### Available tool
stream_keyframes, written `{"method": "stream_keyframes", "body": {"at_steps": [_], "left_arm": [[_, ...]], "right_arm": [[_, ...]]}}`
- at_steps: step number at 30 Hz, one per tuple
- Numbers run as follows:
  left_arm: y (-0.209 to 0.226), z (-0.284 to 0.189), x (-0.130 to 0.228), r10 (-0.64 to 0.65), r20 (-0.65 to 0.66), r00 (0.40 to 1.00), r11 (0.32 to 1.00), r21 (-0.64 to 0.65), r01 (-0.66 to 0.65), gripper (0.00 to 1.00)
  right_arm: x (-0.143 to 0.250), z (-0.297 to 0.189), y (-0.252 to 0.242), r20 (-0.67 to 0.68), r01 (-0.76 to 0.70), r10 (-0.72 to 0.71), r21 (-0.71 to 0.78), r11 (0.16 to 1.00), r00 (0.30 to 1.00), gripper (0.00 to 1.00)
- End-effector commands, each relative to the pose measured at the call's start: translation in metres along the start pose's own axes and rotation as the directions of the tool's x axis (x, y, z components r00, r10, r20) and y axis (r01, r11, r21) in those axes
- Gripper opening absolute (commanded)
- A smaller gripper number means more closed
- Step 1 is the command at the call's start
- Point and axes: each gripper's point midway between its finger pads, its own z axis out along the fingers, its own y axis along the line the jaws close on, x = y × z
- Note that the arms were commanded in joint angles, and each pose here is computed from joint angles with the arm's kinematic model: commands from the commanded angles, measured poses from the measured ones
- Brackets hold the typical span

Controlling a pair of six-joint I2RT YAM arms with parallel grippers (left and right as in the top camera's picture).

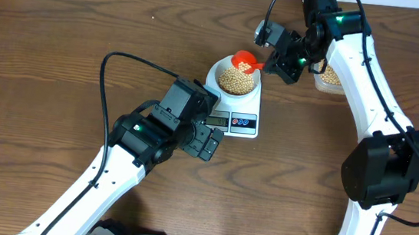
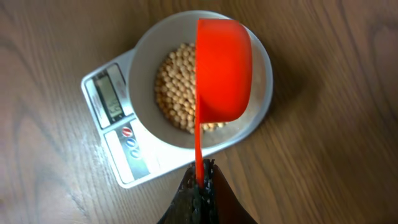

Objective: Scoop item into bowl and weigh 50g on scale
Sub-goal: 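Tilt the scoop to trickle chickpeas into the white bowl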

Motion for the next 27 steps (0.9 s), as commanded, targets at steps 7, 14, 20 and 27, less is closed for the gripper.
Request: {"method": "stream_keyframes", "body": {"at_steps": [7,14,20,27], "left_arm": [[0.002,-0.002,-0.002,-0.003,0.007,1.0,1.0,-0.007,0.003,0.98],[0.002,-0.002,-0.002,-0.003,0.008,1.0,1.0,-0.007,0.003,0.98],[0.002,-0.002,-0.002,-0.004,0.008,1.0,1.0,-0.007,0.004,0.98],[0.002,-0.002,-0.002,-0.004,0.008,1.0,1.0,-0.007,0.004,0.98]], "right_arm": [[-0.015,-0.001,0.009,0.07,0.014,-0.01,-0.057,0.998,0.998,0.01],[-0.015,-0.001,0.009,0.072,0.014,-0.01,-0.059,0.998,0.997,0.01],[-0.015,-0.002,0.009,0.078,0.012,-0.007,-0.063,0.998,0.997,0.01],[-0.018,-0.011,0.007,0.151,-0.012,0.029,-0.108,0.994,0.988,0.01]]}}
